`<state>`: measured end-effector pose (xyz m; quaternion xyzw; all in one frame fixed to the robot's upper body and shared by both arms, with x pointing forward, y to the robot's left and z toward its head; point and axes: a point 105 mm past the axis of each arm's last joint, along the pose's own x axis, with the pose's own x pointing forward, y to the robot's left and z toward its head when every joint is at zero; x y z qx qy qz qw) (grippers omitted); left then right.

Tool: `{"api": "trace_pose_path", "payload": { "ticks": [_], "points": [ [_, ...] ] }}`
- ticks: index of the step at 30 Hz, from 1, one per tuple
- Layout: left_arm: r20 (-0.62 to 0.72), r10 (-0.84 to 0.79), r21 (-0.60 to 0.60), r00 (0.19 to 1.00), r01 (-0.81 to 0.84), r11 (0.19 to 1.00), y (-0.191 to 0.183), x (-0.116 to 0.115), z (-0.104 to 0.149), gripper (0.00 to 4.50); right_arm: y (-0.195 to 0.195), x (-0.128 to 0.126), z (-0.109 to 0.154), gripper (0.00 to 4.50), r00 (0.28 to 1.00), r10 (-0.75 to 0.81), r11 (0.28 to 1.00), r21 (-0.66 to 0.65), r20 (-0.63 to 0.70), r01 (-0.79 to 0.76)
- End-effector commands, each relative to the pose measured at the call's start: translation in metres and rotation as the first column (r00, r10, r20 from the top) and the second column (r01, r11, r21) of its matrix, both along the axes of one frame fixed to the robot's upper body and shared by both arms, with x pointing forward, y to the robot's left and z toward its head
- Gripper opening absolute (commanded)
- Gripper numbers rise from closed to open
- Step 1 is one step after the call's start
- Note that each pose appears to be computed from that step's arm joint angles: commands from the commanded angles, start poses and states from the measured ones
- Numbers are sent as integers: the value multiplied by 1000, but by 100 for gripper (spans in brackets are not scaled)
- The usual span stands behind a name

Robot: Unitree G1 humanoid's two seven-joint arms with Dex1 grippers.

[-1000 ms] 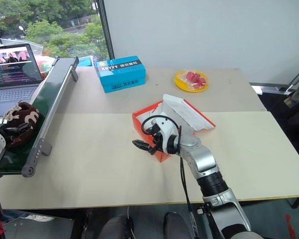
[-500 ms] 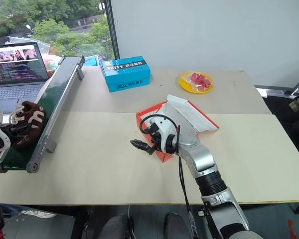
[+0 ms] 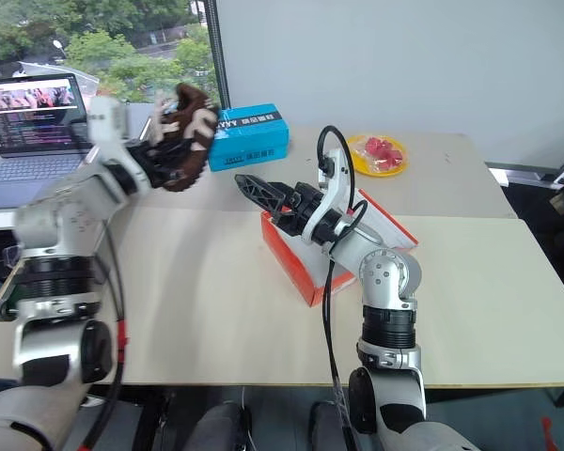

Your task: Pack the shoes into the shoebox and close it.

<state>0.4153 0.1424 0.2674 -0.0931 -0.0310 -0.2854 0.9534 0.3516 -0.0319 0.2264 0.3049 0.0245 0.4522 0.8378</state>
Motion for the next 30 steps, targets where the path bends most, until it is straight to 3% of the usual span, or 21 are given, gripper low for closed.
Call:
{"api": "trace_pose_path", "payload": {
  "ticks": [1, 14, 18, 30],
  "points": [
    [92, -79, 32, 993, 76, 997, -35, -11, 26, 67, -10, -4, 14, 450, 999, -43, 997, 71, 9, 42],
    [19, -214, 43, 977, 213, 976, -77, -36, 12, 67, -65, 19, 15, 450, 967, -234, 950, 189, -98, 249],
    [-44, -202, 36, 978, 204, 978, -77, -42, -6, 67, -63, 20, 16, 450, 970, -225, 952, 188, -95, 239],
    [-50, -257, 1, 965, 257, 966, -102, -49, -5, 67, -53, 20, 21, 450, 978, -200, 961, 184, -68, 209]
  ]
}}
